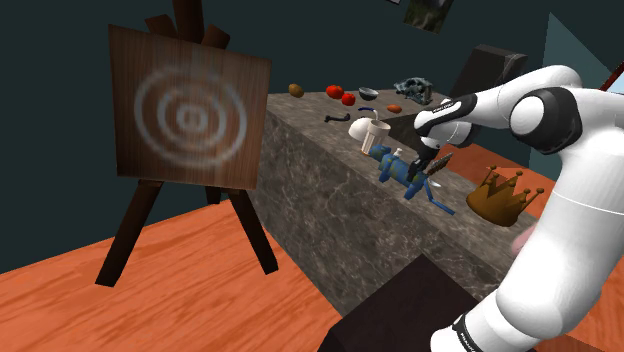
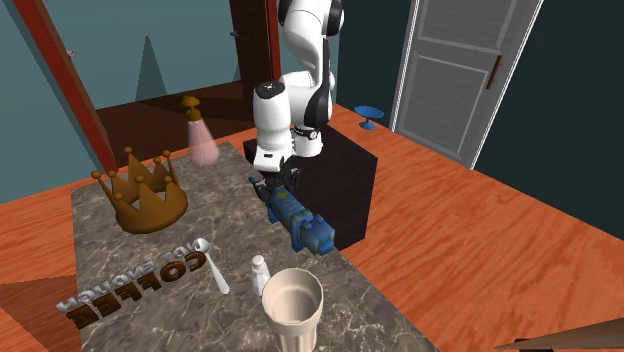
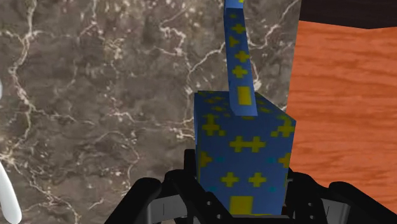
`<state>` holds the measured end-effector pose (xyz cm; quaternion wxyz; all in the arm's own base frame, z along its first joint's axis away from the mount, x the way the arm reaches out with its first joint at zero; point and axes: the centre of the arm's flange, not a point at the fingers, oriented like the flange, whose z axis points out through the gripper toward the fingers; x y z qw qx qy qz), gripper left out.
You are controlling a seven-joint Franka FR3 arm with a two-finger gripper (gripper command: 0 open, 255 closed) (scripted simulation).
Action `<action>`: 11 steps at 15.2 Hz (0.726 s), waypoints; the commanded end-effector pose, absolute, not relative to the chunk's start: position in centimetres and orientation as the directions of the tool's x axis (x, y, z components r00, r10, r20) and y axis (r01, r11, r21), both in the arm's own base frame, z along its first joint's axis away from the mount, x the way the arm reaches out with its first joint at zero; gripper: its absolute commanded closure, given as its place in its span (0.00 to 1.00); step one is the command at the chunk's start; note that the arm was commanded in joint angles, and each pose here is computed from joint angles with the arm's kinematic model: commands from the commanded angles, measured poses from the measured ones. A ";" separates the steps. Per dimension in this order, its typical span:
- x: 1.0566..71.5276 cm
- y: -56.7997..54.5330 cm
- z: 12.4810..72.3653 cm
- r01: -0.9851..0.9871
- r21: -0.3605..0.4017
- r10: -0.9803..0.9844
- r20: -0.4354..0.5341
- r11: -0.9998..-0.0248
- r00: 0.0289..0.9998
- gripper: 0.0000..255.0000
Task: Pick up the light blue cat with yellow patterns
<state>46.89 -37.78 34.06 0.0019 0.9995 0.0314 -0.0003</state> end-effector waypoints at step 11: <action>46.9 -37.8 38.7 0.063 0.003 0.063 -0.002 -0.998 0.998 1.00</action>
